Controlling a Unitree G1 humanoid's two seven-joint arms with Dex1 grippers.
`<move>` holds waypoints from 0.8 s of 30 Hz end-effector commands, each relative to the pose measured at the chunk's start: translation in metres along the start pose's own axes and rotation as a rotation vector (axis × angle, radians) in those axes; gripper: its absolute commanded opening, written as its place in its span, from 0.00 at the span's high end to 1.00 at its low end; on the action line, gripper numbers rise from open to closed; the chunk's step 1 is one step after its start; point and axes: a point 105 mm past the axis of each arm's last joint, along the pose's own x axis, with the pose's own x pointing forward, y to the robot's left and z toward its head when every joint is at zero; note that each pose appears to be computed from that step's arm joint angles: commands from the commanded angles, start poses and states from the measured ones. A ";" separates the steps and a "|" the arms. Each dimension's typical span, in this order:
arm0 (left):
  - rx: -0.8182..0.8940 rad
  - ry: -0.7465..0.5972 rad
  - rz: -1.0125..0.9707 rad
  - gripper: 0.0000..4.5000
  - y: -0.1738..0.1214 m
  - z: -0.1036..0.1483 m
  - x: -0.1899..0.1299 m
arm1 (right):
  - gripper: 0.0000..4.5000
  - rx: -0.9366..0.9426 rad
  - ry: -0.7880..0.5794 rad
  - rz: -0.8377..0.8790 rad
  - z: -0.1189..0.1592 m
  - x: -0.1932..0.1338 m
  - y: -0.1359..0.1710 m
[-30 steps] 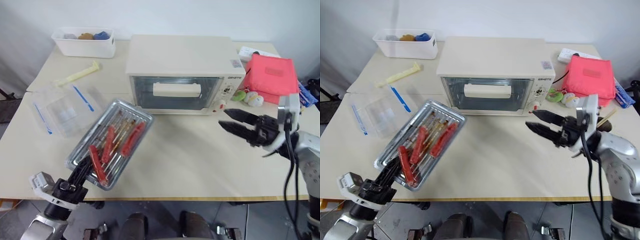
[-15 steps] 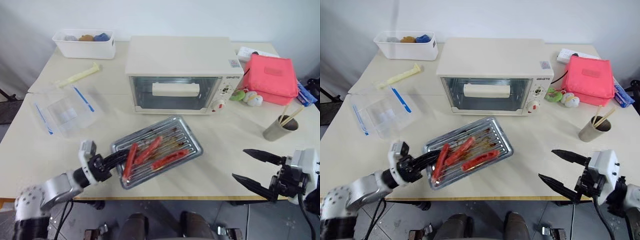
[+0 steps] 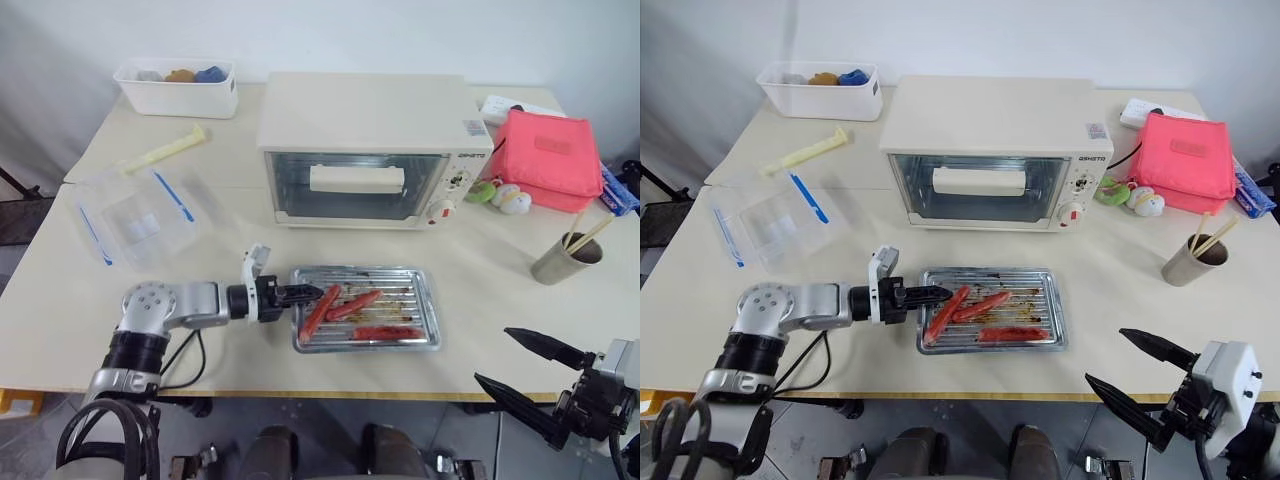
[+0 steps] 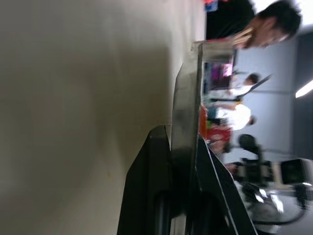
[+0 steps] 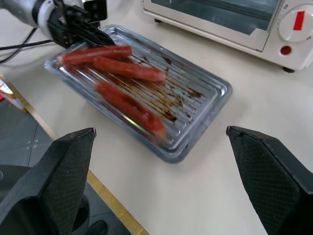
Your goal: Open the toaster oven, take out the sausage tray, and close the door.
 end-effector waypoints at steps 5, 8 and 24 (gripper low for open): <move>0.063 0.021 0.011 0.85 0.000 0.004 0.015 | 0.00 -0.028 -0.023 0.015 0.006 0.000 0.006; 0.148 0.004 0.042 0.67 -0.002 0.007 0.009 | 0.00 -0.027 -0.024 0.021 0.006 0.002 0.005; 0.896 -0.085 0.085 0.00 -0.001 0.002 -0.134 | 0.00 -0.092 -0.018 0.136 0.002 0.014 -0.018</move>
